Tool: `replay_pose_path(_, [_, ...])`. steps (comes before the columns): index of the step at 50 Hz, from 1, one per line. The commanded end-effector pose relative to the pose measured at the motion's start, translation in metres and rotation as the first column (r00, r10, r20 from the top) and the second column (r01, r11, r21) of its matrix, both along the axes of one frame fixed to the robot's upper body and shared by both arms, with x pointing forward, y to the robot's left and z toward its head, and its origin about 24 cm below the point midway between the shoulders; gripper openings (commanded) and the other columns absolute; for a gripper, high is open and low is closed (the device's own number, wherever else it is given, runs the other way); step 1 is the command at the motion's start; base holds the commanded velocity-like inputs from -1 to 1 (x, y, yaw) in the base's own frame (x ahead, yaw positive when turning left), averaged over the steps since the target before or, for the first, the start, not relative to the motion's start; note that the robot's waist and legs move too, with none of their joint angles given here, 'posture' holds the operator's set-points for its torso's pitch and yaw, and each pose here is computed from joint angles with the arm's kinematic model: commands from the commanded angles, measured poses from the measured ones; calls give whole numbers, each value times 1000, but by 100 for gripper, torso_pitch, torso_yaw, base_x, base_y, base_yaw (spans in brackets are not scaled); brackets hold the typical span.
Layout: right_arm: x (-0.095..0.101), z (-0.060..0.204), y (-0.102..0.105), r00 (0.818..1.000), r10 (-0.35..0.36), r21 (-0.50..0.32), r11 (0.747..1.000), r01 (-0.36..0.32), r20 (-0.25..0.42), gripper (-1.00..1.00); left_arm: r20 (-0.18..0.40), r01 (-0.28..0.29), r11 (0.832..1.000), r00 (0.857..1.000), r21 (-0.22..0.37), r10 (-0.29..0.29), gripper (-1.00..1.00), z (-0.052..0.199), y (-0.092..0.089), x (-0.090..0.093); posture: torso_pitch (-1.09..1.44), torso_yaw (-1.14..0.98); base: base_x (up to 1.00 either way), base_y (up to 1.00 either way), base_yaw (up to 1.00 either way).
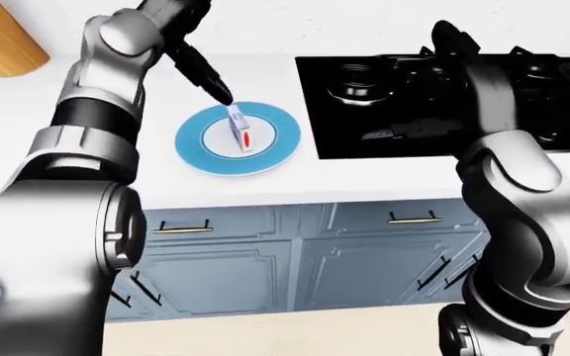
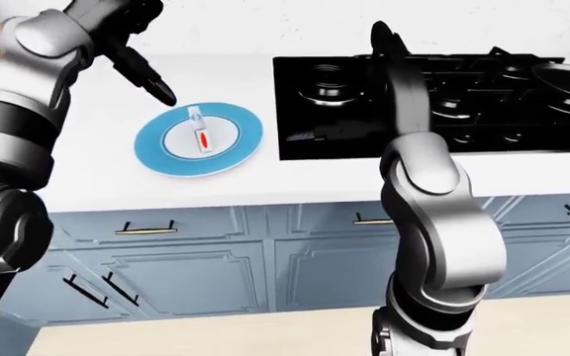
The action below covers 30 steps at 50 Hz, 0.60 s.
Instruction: Pick the cream cheese stick from the plate and place it in the pan.
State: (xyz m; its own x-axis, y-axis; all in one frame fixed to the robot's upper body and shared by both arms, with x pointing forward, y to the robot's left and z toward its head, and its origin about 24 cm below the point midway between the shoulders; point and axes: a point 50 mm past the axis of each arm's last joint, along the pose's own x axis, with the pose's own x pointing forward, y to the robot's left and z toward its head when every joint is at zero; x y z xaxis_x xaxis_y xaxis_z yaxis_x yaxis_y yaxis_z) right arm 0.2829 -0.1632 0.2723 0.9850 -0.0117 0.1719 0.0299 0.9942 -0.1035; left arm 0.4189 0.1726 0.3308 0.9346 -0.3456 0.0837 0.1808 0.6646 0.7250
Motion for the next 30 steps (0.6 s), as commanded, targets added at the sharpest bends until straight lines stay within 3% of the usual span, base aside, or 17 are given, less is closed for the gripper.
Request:
replay_pose_path(1, [-5, 15, 0, 996, -2, -2, 1000, 2, 84, 100, 121, 30, 998, 992, 48, -35, 100, 30, -5, -8, 0, 0, 0, 0, 0])
replay_pose_path(3, [-4, 14, -1, 997, -3, -2, 1000, 3, 82, 100, 153, 34, 983, 986, 181, -62, 100, 29, -8, -10, 0, 0, 0, 0, 0])
replay_pose_path(4, [-4, 14, -1, 997, -4, -3, 1000, 4, 82, 100, 163, 39, 965, 983, 260, -84, 100, 29, -10, -11, 0, 0, 0, 0, 0])
replay_pose_path(6, [-4, 14, 0, 997, -4, -4, 1000, 5, 82, 100, 179, 49, 942, 977, 333, -114, 100, 30, -14, -13, 0, 0, 0, 0, 0])
replay_pose_path(7, [-4, 14, -1, 997, -6, -3, 1000, 6, 82, 100, 183, 75, 917, 970, 391, -158, 100, 30, -18, -15, 0, 0, 0, 0, 0])
replay_pose_path(8, [-5, 15, -2, 996, -8, -1, 1000, 8, 84, 100, 190, 67, 916, 970, 395, -153, 100, 32, -19, -15, 0, 0, 0, 0, 0])
replay_pose_path(10, [-5, 16, -2, 996, -8, 0, 1000, 8, 85, 100, 181, 93, 873, 962, 479, -202, 100, 31, -24, -17, 0, 0, 0, 0, 0])
replay_pose_path(13, [-5, 16, -2, 996, -8, -1, 1000, 8, 85, 100, 186, 91, 827, 955, 555, -229, 100, 30, -26, -19, 0, 0, 0, 0, 0])
replay_pose_path(14, [-5, 15, -2, 996, -7, -1, 1000, 7, 86, 100, 182, 90, 784, 950, 614, -252, 100, 26, -29, -19, 0, 0, 0, 0, 0])
replay_pose_path(16, [-5, 15, -1, 996, -6, -2, 1000, 6, 85, 100, 190, 80, 732, 941, 677, -279, 100, 20, -33, -19, 0, 0, 0, 0, 0])
replay_pose_path(17, [-5, 15, -1, 996, -6, -2, 1000, 6, 85, 100, 189, 86, 731, 939, 677, -286, 100, 19, -34, -19, 0, 0, 0, 0, 0])
replay_pose_path(19, [-5, 15, -1, 996, -6, -2, 1000, 6, 84, 100, 208, 75, 691, 925, 719, -317, 100, 16, -39, -19, 0, 0, 0, 0, 0])
replay_pose_path(22, [-5, 15, -2, 996, -7, -1, 1000, 7, 86, 100, 214, 63, 640, 913, 766, -346, 100, 9, -44, -18, 0, 0, 0, 0, 0])
replay_pose_path(23, [-5, 15, -2, 996, -8, -1, 1000, 8, 85, 100, 203, 62, 616, 914, 786, -351, 100, 5, -45, -18, 0, 0, 0, 0, 0])
replay_pose_path(27, [-3, 14, -2, 997, -9, -1, 1000, 9, 83, 100, 220, 51, 583, 897, 811, -383, 100, -2, -51, -17, 0, 0, 0, 0, 0])
replay_pose_path(29, [-3, 13, -2, 997, -8, 0, 1000, 8, 83, 100, 237, 31, 547, 880, 837, -413, 100, -5, -54, -18, 0, 0, 0, 0, 0])
replay_pose_path(30, [-3, 13, -3, 997, -9, 0, 1000, 9, 83, 100, 242, 24, 537, 875, 843, -420, 100, -6, -54, -17, 0, 0, 0, 0, 0])
